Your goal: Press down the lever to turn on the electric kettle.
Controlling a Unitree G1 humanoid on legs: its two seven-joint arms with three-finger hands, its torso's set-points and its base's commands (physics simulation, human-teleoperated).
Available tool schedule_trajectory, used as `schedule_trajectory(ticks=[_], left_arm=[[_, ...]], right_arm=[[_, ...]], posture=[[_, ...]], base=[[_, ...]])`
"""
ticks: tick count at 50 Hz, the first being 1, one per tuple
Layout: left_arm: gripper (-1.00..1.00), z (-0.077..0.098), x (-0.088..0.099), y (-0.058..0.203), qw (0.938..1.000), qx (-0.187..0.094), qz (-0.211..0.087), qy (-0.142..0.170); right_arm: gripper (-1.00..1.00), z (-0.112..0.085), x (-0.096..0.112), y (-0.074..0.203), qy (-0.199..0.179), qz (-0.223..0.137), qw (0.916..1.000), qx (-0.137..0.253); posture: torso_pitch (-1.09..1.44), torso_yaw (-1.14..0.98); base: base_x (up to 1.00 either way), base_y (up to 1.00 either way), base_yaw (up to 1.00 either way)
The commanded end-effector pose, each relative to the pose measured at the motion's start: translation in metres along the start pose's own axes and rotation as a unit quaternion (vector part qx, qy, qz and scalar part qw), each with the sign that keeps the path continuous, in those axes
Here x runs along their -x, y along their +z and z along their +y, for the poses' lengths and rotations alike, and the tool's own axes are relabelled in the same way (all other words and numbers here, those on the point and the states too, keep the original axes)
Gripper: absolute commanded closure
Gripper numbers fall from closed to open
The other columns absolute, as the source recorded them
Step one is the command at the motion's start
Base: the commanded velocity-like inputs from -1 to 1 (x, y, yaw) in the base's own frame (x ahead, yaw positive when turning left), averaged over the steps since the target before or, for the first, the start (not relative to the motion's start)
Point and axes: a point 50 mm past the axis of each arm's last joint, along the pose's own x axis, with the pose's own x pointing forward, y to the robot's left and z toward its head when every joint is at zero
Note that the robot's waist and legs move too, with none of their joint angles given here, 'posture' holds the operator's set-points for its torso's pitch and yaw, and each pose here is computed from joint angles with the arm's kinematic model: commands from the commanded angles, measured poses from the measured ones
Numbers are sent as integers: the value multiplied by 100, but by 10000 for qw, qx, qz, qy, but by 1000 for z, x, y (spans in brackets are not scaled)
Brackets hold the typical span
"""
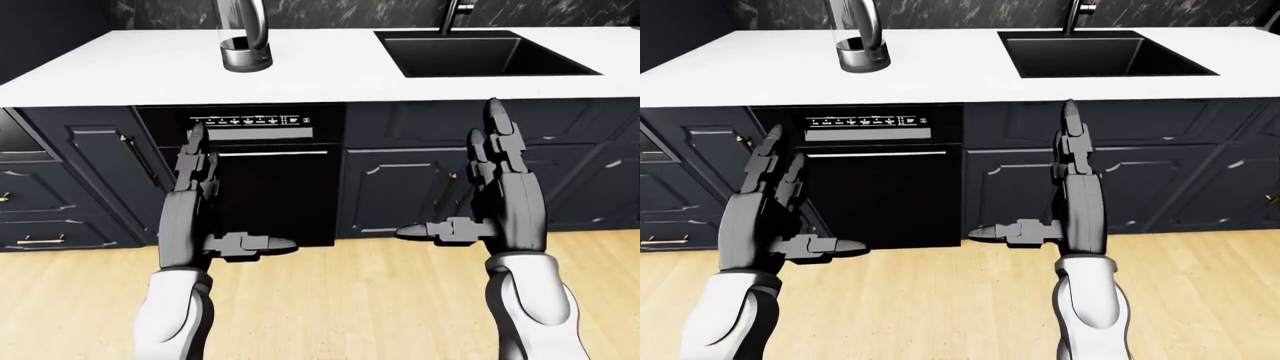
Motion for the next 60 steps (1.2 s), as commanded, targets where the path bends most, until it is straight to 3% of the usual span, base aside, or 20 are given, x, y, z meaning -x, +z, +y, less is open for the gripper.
schedule_trajectory(ticks=[1,26,60], left_arm=[[-100,-1,2,13,9995,-9,-327,-14],[-100,-6,6,27,9988,-114,-474,-106],[-100,-6,6,24,9989,-57,-451,-108]], right_arm=[[-100,-3,0,12,-108,-335,9993,160],[-100,-4,-3,11,-166,-320,9991,232],[-100,-2,-3,11,-174,-242,9995,130]], posture=[[0,0],[0,0],[0,0]], base=[[0,0,0],[0,19,0],[0,9,4]])
